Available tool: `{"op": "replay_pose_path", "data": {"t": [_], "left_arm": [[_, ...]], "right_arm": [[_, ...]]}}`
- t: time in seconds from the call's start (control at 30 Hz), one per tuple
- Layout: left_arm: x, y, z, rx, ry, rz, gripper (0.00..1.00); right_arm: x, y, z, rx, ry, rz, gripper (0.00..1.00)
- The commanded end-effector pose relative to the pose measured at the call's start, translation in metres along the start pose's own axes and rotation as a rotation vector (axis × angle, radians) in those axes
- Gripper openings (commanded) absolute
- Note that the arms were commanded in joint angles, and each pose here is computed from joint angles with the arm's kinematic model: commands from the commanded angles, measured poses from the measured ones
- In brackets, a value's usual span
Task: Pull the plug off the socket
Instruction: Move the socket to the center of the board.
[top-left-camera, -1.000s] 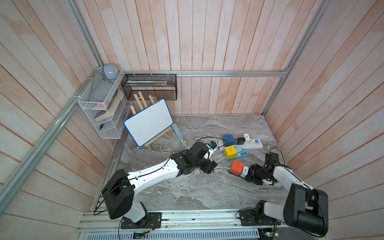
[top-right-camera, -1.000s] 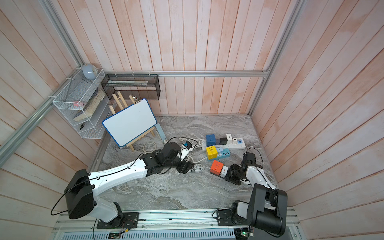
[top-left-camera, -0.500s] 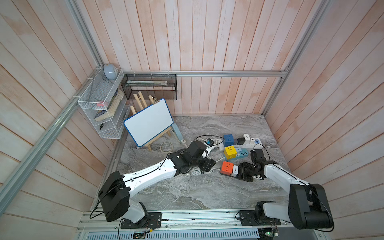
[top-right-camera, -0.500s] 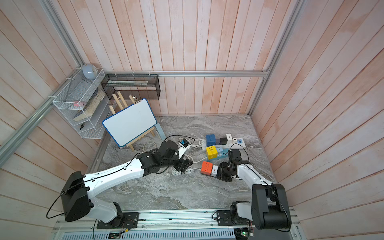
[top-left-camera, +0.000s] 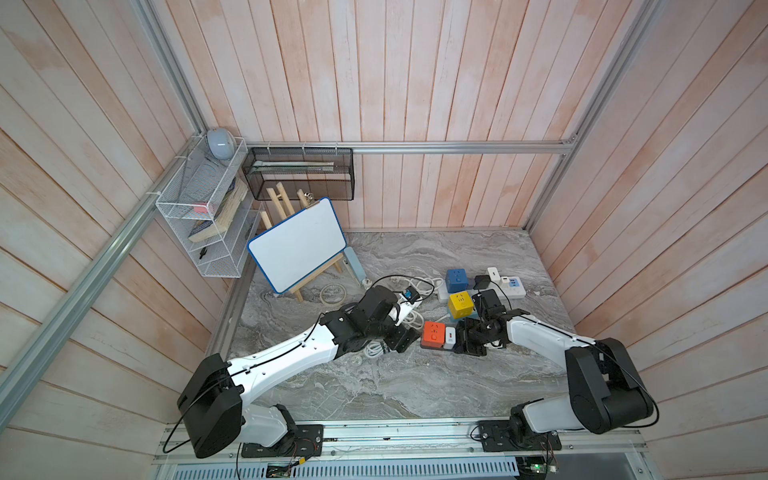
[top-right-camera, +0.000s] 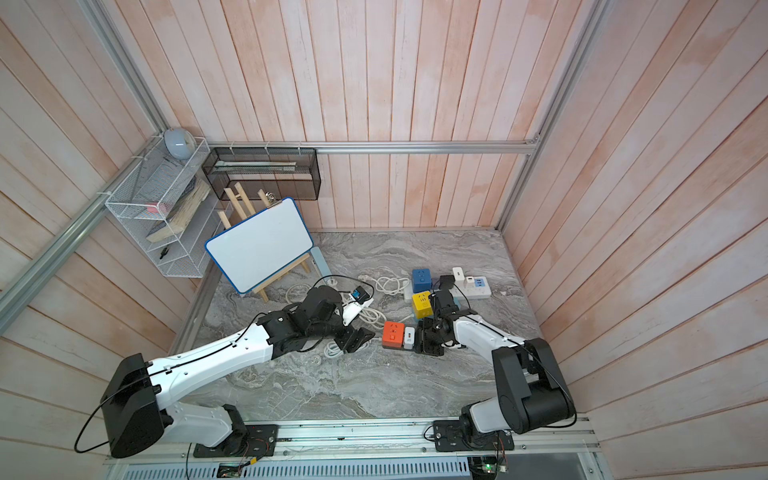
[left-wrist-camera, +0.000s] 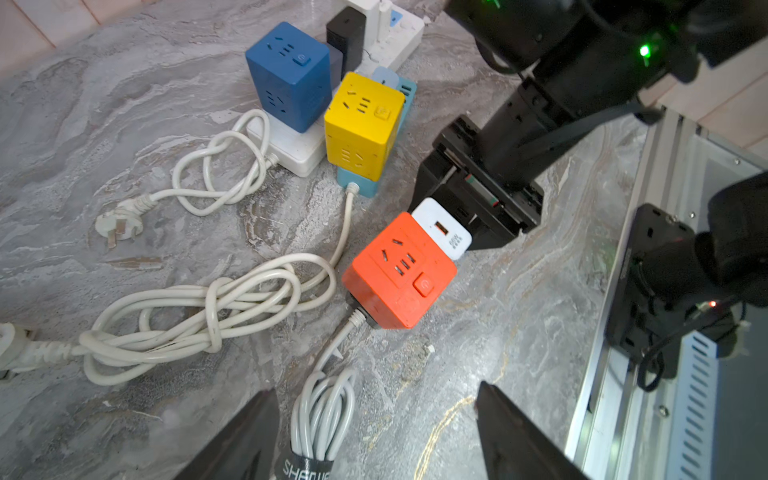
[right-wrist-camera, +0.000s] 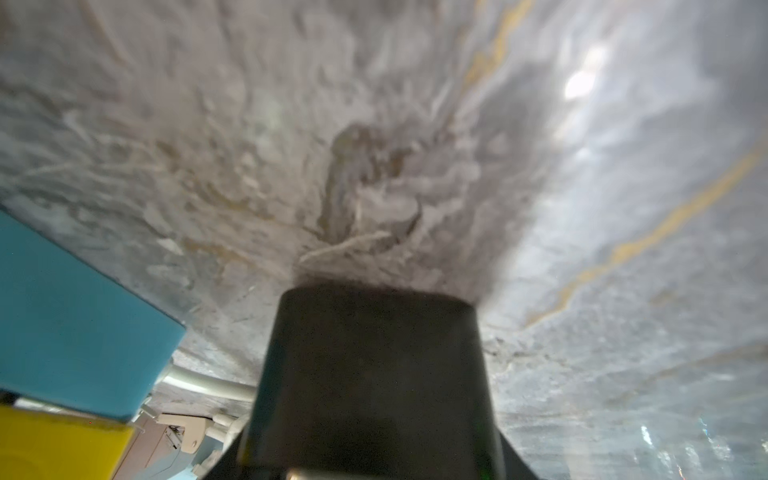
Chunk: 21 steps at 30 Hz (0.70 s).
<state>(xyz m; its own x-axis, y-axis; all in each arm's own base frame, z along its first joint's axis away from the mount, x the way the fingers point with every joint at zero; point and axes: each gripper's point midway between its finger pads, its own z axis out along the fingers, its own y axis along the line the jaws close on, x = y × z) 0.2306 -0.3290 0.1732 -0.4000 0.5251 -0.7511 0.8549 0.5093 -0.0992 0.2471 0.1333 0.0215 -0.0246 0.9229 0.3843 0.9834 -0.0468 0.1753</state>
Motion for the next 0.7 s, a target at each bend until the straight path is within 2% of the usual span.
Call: {"op": "replay_pose_path", "data": {"t": [0.0,0.23,0.47,0.67], "left_arm": [[0.012,-0.009,-0.001,0.061,0.001,0.114,0.81],[0.024,-0.012,0.007,0.094,-0.002,0.242,0.84],[0.022,-0.016,0.014,0.126,-0.043,0.374,0.84],[0.020,-0.020,0.019,0.154,-0.061,0.436,0.84]], "right_arm": [[-0.005,-0.018,0.009,0.073,-0.025,0.004,0.42],[-0.012,-0.018,0.002,0.112,-0.084,-0.064,0.42],[-0.017,-0.028,-0.003,0.184,-0.115,-0.101,0.42],[-0.024,-0.029,-0.014,0.197,-0.160,-0.150,0.42]]}}
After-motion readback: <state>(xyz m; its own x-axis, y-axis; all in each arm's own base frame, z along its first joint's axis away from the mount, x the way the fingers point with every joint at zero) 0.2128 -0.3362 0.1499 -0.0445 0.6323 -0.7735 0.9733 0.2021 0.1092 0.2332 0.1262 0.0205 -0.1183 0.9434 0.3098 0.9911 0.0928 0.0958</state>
